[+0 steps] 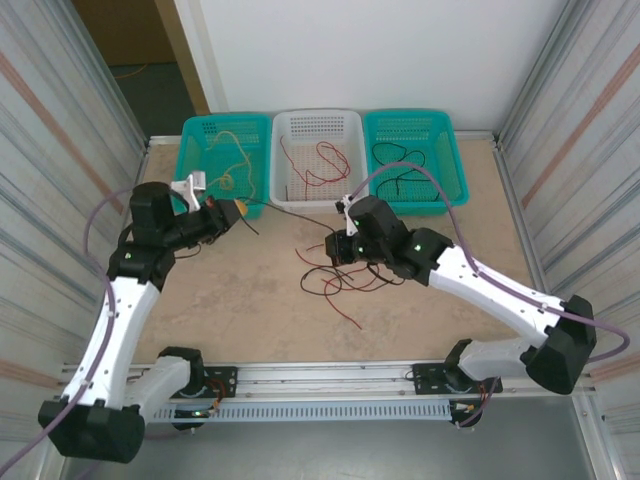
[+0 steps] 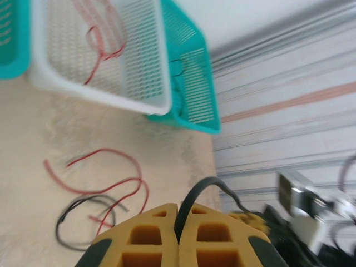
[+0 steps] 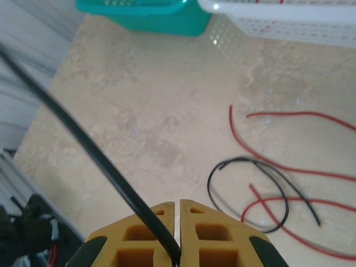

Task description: Untangle the cables

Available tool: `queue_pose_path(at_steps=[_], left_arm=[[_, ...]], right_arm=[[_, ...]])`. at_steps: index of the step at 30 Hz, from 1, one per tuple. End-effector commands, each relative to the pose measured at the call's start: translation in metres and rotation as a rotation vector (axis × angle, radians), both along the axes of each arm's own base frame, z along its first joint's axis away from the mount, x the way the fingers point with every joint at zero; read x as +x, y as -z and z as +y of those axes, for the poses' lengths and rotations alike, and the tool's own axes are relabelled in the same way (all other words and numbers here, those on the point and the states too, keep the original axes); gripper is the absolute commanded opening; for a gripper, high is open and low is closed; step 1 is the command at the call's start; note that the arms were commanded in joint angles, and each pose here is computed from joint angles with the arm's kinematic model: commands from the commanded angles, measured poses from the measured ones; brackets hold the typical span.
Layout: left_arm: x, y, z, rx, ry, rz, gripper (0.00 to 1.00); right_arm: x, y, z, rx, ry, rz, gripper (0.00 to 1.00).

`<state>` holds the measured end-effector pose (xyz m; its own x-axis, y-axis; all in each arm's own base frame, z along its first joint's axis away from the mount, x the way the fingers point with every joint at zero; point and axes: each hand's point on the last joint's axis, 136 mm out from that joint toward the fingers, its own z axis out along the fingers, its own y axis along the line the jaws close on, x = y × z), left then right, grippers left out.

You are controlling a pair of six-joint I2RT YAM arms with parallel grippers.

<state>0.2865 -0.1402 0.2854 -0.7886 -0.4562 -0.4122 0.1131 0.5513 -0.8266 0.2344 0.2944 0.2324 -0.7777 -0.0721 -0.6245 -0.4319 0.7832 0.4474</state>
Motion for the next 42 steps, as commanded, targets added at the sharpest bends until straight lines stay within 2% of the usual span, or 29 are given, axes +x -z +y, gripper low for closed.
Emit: queue_pose_path(at_steps=[1,2,5,7,10,15,19,22,26,31,33,37,41,42], left_arm=[[-0.003,0.047,0.0,0.004,0.023,0.153,0.0],[-0.002,0.052,-0.001,-0.012,0.02,0.163,0.03],[-0.002,0.054,0.001,-0.019,-0.003,0.151,0.38],[-0.004,0.049,0.002,-0.009,-0.005,0.125,0.52],[-0.011,0.048,0.006,0.02,-0.01,0.115,0.61],[-0.024,0.067,0.001,0.091,-0.004,0.151,0.61],[-0.039,0.084,-0.021,0.2,0.052,0.159,0.62],[-0.045,0.086,-0.033,0.232,0.073,0.152,0.62],[-0.047,0.086,-0.033,0.235,0.065,0.172,0.58],[-0.05,0.089,-0.035,0.232,0.086,0.19,0.56],[-0.052,0.093,-0.036,0.23,0.094,0.21,0.55],[-0.055,0.097,-0.031,0.267,0.092,0.214,0.56],[-0.057,0.087,-0.028,0.295,0.104,0.188,0.57],[-0.058,0.084,-0.027,0.293,0.099,0.18,0.57]], right_arm=[[-0.017,0.007,-0.022,-0.073,-0.011,0.03,0.0],[-0.015,0.002,-0.026,-0.071,0.002,0.013,0.0],[-0.005,-0.017,-0.036,-0.057,0.056,-0.012,0.0],[0.007,-0.029,-0.047,-0.059,0.117,-0.006,0.0],[0.027,-0.052,-0.058,-0.068,0.184,-0.019,0.0],[0.076,-0.091,-0.084,-0.077,0.296,-0.042,0.0],[0.133,-0.098,-0.121,-0.09,0.416,0.0,0.0],[0.176,-0.096,-0.15,-0.085,0.507,0.044,0.0],[0.226,-0.072,-0.176,-0.063,0.561,0.127,0.0],[0.271,-0.031,-0.207,-0.064,0.618,0.215,0.01],[0.284,-0.017,-0.221,-0.076,0.648,0.234,0.09],[0.302,-0.001,-0.238,-0.061,0.662,0.259,0.34],[0.295,-0.008,-0.245,-0.103,0.674,0.253,0.48],[0.288,-0.012,-0.244,-0.112,0.674,0.255,0.49]])
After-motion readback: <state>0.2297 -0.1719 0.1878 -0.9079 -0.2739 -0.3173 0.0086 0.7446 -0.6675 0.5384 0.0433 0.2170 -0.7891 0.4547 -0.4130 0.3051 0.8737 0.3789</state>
